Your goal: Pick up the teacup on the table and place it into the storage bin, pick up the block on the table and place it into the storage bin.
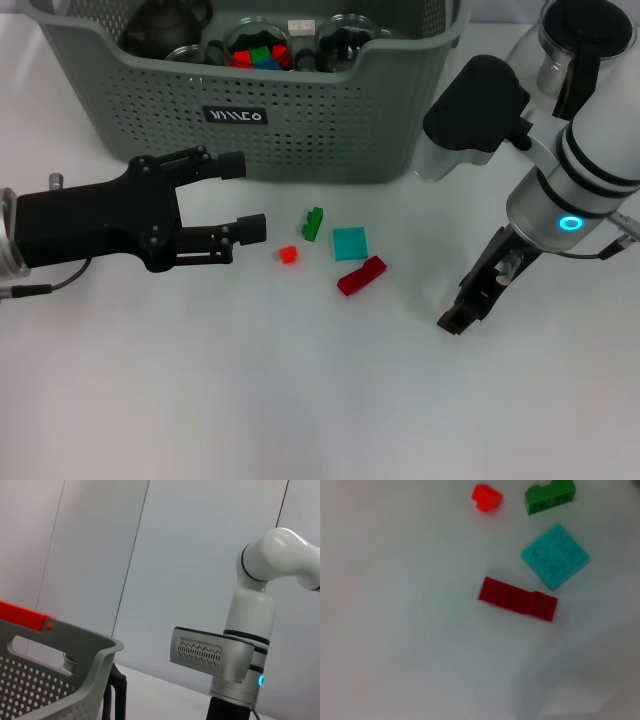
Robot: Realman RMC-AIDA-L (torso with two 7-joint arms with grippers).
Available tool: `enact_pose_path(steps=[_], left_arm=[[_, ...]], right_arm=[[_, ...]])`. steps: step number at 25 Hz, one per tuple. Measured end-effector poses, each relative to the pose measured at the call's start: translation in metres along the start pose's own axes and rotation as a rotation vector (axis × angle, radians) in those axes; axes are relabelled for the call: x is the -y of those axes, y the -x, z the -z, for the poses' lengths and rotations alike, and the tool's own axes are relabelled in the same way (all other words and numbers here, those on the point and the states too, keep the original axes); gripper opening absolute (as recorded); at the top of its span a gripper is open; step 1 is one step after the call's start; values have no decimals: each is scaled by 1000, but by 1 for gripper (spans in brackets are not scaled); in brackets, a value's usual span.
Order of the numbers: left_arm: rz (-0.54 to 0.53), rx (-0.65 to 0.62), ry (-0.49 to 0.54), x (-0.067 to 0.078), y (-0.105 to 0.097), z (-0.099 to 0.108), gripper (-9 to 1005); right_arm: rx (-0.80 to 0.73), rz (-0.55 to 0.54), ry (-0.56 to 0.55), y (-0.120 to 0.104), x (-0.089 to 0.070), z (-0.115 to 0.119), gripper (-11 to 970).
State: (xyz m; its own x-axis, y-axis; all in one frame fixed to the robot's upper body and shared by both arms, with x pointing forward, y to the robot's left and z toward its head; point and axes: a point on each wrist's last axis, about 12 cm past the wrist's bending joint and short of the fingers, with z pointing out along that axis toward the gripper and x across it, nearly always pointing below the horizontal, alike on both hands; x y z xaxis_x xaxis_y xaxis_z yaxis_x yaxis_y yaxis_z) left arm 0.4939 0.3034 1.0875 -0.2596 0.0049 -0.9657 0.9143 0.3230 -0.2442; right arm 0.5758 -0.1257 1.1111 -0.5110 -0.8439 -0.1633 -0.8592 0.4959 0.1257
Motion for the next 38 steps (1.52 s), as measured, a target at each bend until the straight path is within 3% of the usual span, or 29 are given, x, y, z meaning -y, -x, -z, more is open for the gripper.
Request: enact_pose_path(steps=[10, 17, 21, 23, 25, 31, 34, 38], left_arm=[[0, 0, 0, 0, 0, 0, 861], [2, 6, 5, 1, 0, 2, 861], [3, 12, 10, 1, 0, 4, 861], [4, 14, 13, 1, 0, 4, 861], [5, 19, 19, 0, 0, 5, 861], [2, 24, 30, -2, 3, 7, 861], [-9, 33, 65, -4, 5, 17, 861], [-11, 33, 116, -5, 5, 34, 861]], right_arm=[[-1, -1, 8, -1, -1, -1, 438], [55, -29, 41, -3, 4, 15, 438], [238, -58, 103, -13, 16, 47, 438], [427, -59, 192, -25, 23, 70, 438], [510, -52, 228, -31, 25, 78, 438], [907, 82, 351, -71, 29, 113, 438], [1097, 147, 356, -89, 29, 128, 438], [1274, 223, 343, -95, 27, 135, 438]])
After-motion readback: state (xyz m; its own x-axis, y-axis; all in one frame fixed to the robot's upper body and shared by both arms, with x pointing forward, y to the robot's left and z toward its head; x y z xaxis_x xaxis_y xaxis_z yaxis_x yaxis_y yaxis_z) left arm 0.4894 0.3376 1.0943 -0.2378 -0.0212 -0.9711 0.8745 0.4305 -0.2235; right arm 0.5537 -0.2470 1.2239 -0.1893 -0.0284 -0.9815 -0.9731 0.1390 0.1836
